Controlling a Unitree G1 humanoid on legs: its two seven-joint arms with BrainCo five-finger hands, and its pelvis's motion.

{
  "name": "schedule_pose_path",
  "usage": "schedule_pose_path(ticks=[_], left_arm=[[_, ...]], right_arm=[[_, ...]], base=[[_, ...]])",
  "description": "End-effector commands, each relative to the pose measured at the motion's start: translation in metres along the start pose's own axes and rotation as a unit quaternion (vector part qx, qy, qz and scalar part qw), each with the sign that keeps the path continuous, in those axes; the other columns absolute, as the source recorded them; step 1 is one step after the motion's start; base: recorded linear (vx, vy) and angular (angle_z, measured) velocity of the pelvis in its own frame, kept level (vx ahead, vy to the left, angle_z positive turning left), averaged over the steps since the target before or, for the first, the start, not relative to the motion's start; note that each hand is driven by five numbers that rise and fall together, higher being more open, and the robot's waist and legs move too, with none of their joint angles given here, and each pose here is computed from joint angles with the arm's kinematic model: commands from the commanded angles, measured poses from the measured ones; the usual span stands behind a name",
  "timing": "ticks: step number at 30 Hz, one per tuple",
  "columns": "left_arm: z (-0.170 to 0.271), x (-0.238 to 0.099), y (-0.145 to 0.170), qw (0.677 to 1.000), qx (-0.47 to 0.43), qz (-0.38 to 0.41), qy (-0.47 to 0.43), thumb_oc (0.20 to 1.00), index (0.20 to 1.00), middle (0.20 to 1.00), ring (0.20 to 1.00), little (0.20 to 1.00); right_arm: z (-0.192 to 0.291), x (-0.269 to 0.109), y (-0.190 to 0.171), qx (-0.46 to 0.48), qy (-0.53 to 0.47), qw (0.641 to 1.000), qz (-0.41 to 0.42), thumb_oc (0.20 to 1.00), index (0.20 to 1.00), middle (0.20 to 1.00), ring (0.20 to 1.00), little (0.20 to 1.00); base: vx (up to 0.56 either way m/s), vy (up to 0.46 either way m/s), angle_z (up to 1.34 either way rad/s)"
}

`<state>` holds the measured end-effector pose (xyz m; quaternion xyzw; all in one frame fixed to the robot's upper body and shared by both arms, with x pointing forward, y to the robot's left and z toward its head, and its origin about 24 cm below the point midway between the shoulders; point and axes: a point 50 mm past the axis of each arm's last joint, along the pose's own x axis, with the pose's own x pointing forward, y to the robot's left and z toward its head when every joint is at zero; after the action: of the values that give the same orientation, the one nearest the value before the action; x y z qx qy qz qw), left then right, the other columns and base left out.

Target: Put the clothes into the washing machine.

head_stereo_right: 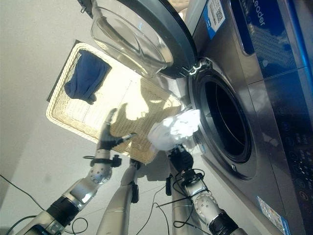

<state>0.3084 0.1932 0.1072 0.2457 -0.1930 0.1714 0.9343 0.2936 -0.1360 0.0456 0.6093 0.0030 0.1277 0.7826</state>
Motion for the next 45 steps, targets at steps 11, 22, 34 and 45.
schedule_pose_path(ticks=[11,22,34,45], left_arm=[[0.006,0.027,0.031,0.997,-0.061,0.049,-0.010,1.000,1.000,1.000,1.000,1.000],[0.011,0.034,0.024,0.998,-0.061,-0.015,-0.007,1.000,1.000,1.000,1.000,1.000],[0.006,0.030,0.007,0.998,-0.051,-0.029,0.007,1.000,1.000,1.000,1.000,1.000],[0.004,0.032,0.046,0.983,0.000,0.184,-0.023,1.000,1.000,1.000,1.000,1.000]], right_arm=[[0.104,0.004,0.020,0.149,-0.314,0.937,-0.033,0.200,0.200,0.200,0.200,0.200],[0.174,0.003,0.069,0.166,-0.496,0.850,0.062,1.000,1.000,1.000,1.000,1.000],[0.141,0.031,0.039,0.061,-0.318,0.946,-0.004,1.000,1.000,1.000,1.000,1.000],[0.093,0.020,0.004,-0.380,-0.074,0.920,-0.060,1.000,1.000,1.000,1.000,1.000]], base=[[0.02,0.002,-0.02],[0.00,-0.017,0.02],[0.00,0.005,0.00],[-0.02,-0.016,0.00]])
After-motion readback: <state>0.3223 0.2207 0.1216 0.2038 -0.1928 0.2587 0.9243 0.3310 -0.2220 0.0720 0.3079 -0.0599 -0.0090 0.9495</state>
